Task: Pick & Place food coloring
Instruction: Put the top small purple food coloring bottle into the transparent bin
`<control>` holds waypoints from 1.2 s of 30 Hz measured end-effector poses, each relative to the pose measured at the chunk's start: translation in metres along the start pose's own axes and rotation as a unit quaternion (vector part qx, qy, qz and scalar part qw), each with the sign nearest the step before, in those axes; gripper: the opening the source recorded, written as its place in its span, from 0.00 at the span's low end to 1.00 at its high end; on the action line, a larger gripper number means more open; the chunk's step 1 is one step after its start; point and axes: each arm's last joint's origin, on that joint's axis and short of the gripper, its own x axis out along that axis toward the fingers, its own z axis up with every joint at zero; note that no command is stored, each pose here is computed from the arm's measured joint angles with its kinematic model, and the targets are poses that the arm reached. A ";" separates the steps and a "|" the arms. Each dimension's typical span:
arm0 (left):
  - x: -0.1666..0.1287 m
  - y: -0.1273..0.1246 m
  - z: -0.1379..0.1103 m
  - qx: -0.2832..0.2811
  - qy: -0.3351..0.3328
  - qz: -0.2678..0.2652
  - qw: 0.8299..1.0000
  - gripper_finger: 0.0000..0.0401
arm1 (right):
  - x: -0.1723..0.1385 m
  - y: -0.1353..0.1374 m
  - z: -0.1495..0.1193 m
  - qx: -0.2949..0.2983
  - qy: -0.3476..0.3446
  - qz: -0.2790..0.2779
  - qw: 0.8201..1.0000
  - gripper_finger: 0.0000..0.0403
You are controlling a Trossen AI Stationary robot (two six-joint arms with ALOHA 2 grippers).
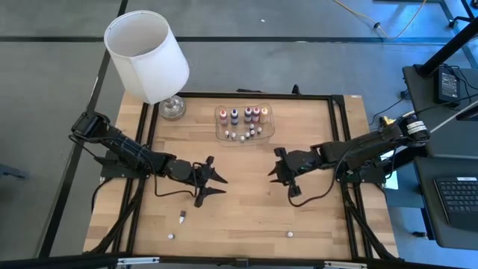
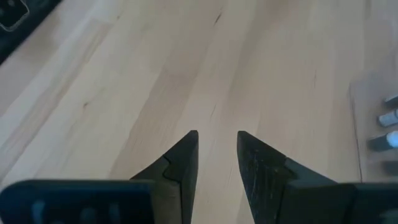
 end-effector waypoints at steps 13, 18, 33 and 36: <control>0.000 0.000 0.000 -0.030 0.001 -0.003 1.000 0.41 | 0.003 -0.001 0.004 -0.017 -0.022 -0.003 1.000 0.28; 0.000 0.001 0.000 -0.018 0.002 -0.009 1.000 0.46 | 0.008 -0.001 0.005 -0.049 -0.026 -0.005 0.998 0.28; -0.001 -0.016 -0.006 -0.064 0.041 0.040 0.996 0.58 | 0.038 -0.011 -0.008 -0.054 0.019 -0.012 0.998 0.28; 0.000 -0.037 0.005 -0.064 0.063 0.092 0.992 0.58 | 0.043 -0.013 -0.012 -0.049 0.031 -0.013 0.998 0.28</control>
